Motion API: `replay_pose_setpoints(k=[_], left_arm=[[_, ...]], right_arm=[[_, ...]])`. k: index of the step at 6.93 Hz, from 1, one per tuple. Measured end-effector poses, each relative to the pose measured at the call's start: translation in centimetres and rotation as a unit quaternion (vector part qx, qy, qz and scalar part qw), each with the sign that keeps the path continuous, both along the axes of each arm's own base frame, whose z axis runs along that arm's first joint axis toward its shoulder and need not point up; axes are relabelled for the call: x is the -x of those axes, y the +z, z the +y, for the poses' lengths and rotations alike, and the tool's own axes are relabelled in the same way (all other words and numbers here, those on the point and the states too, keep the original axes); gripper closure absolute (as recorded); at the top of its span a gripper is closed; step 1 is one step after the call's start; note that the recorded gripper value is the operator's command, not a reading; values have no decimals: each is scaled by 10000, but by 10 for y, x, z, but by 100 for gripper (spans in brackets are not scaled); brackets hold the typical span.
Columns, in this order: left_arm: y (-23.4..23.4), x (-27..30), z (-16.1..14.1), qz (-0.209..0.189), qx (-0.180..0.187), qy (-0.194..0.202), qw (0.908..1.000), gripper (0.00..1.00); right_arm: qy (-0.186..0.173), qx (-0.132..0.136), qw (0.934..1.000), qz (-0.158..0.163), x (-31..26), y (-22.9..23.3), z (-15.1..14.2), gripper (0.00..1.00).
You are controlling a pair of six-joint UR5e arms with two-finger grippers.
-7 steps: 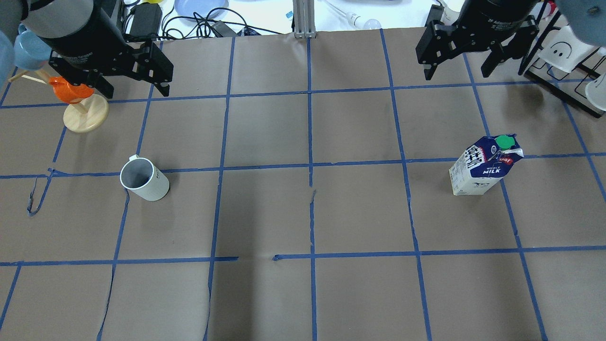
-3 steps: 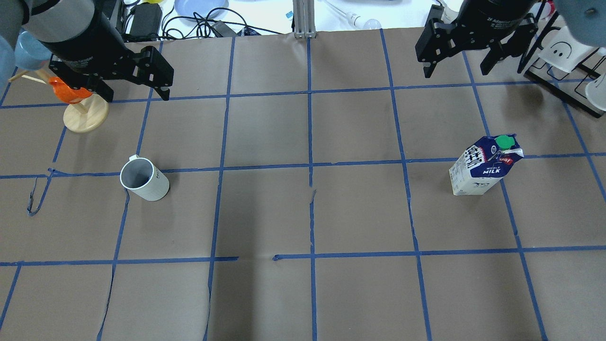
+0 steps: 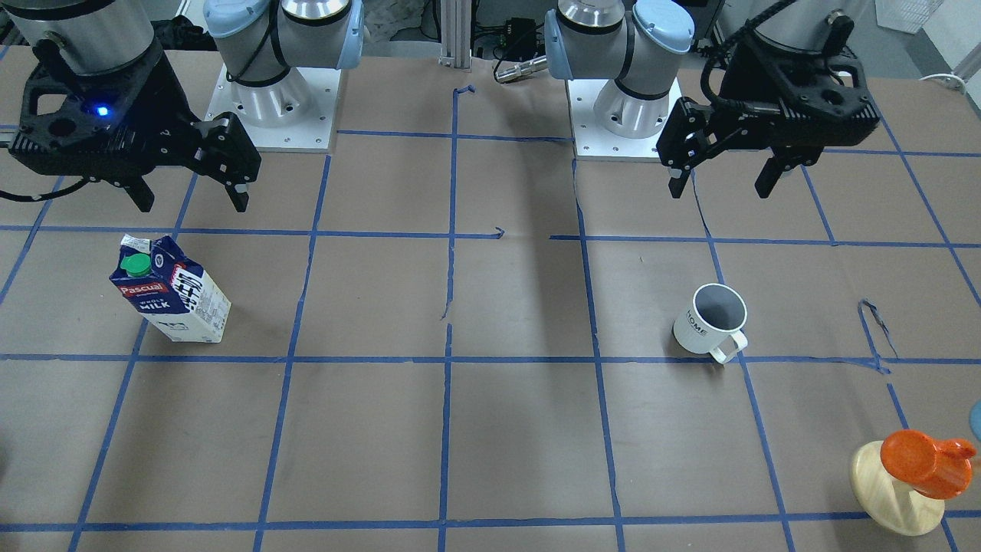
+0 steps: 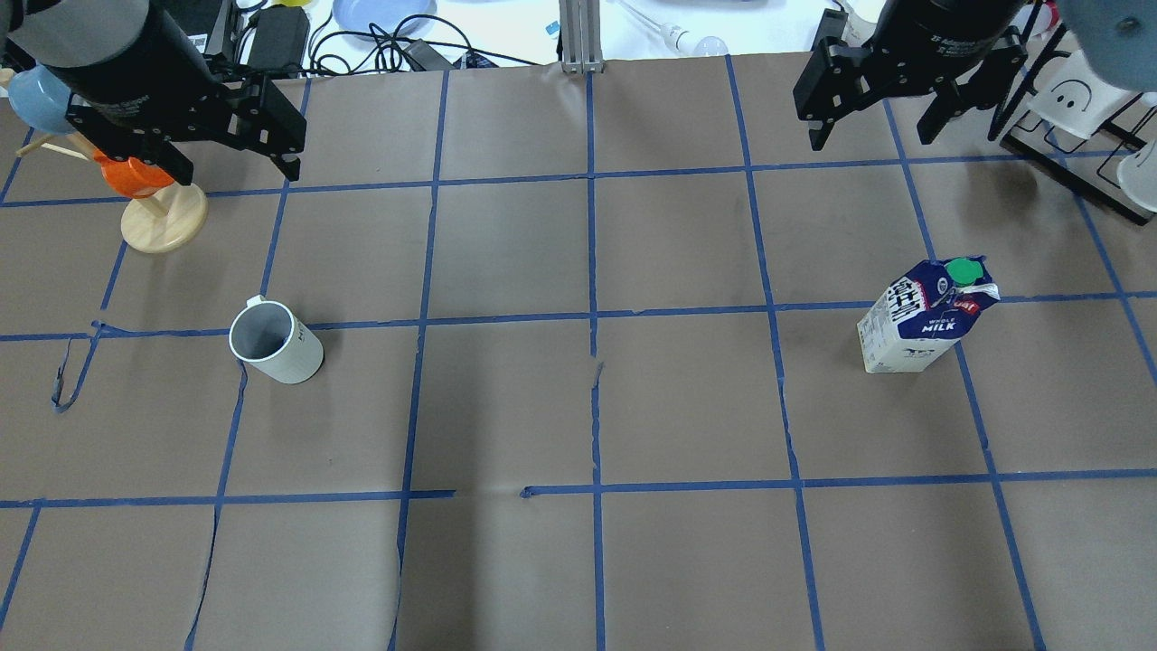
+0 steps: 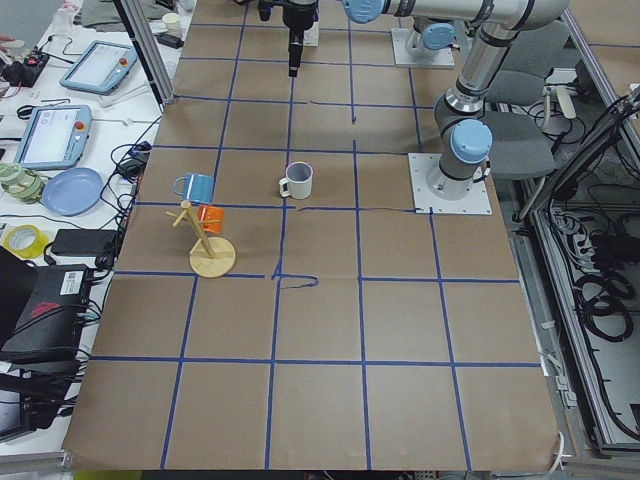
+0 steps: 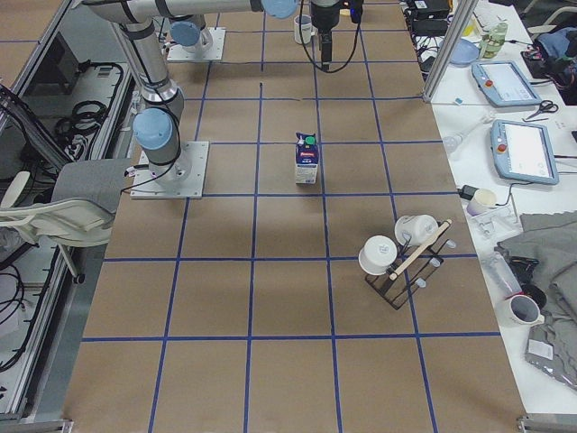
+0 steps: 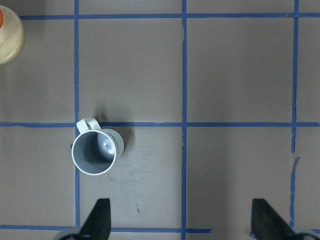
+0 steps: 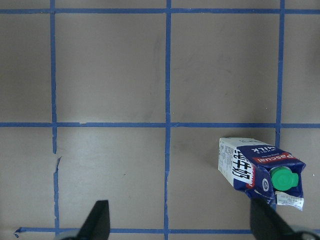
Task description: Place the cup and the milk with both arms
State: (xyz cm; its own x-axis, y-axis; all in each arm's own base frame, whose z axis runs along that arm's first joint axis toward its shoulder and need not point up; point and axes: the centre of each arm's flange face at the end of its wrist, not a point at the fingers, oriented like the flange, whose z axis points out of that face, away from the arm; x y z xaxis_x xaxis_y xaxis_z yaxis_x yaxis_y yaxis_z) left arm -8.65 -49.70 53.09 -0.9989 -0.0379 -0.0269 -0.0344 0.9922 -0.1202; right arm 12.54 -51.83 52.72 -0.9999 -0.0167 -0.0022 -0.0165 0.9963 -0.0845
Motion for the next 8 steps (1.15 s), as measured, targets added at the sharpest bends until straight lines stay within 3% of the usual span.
replay_pose_setpoints(k=[2, 6, 8], left_arm=[[-24, -41, -8, 63, -286, 251, 9993, 0], [-69, -96, -19, 127, -643, 168, 9977, 0], [-120, -134, -31, 146, -740, -1, 9972, 0]], right_arm=[[3, 10, 10000, 57, 1, 1, 1, 0], [8, 1, 10000, 79, 2, 0, 0, 0], [15, -4, 10000, 75, 1, 0, 0, 0]])
